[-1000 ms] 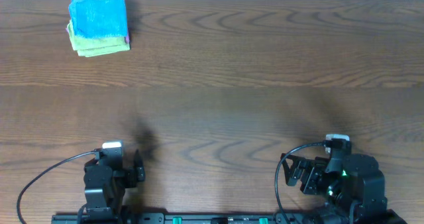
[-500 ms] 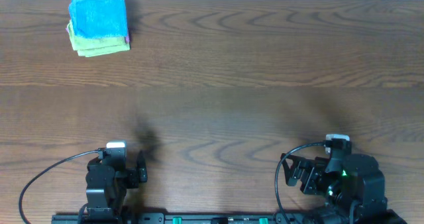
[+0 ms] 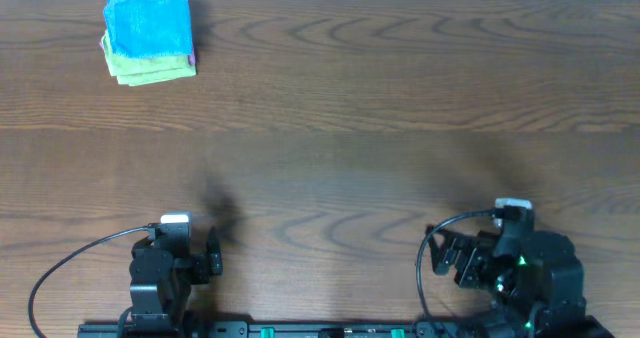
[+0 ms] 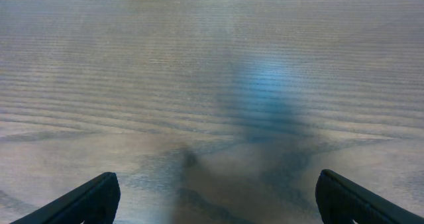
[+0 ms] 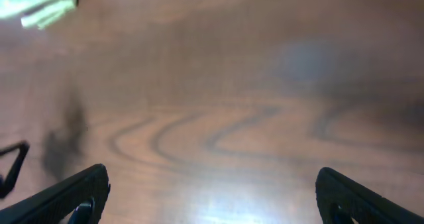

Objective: Fold the cloth

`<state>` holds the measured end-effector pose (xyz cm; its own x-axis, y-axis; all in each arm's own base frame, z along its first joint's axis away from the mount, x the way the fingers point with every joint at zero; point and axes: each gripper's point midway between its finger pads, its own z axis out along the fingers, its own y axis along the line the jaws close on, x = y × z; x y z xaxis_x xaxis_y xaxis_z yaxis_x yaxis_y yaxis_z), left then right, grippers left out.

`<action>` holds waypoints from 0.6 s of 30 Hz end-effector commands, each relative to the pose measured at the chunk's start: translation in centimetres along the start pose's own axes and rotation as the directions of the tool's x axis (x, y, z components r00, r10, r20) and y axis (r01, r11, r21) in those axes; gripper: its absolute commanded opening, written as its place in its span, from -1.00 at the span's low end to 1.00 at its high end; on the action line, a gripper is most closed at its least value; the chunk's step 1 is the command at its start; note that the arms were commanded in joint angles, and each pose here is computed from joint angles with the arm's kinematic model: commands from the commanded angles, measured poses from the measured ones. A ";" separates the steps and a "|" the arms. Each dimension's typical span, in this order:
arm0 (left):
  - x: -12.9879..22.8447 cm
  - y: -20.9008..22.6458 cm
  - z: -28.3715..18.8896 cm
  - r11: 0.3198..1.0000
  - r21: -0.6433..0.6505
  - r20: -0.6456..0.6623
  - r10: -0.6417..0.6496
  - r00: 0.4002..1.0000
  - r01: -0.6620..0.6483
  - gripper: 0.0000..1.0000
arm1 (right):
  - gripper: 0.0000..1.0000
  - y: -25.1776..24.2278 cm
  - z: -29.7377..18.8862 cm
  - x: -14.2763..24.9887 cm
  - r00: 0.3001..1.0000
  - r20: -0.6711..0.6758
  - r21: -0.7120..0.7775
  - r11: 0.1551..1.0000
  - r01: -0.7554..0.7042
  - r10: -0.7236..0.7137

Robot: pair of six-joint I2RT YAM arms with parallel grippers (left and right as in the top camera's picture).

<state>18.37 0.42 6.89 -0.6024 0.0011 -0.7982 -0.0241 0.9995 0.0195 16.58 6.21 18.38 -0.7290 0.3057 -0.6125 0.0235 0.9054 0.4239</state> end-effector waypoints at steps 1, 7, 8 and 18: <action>0.8 -0.3 0.4 1.000 0.018 -0.020 0.015 1.000 -0.015 0.91 | 0.98 -1.9 0.1 -1.9 0.992 0.099 0.112 0.992 0.064 -0.075; 0.8 -0.3 0.4 1.000 0.018 -0.020 0.015 1.000 -0.015 0.90 | 0.99 -4.7 2.1 -2.4 0.908 0.200 0.236 0.917 0.320 -0.368; 0.8 -0.3 0.4 1.000 0.018 -0.020 0.015 1.000 -0.015 0.91 | 0.99 -5.7 2.7 -1.7 0.910 0.199 0.258 0.916 0.308 -0.362; 0.8 -0.3 0.4 1.000 0.018 -0.020 0.015 1.000 -0.015 0.91 | 0.99 -9.6 6.0 1.3 0.899 0.181 0.322 0.887 0.330 -0.400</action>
<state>18.38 0.28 6.91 -0.6010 0.0010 -0.7993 -0.0177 0.9997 0.0146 19.49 -0.20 10.09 -0.5459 0.0023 -0.8379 0.0160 0.9998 -0.0077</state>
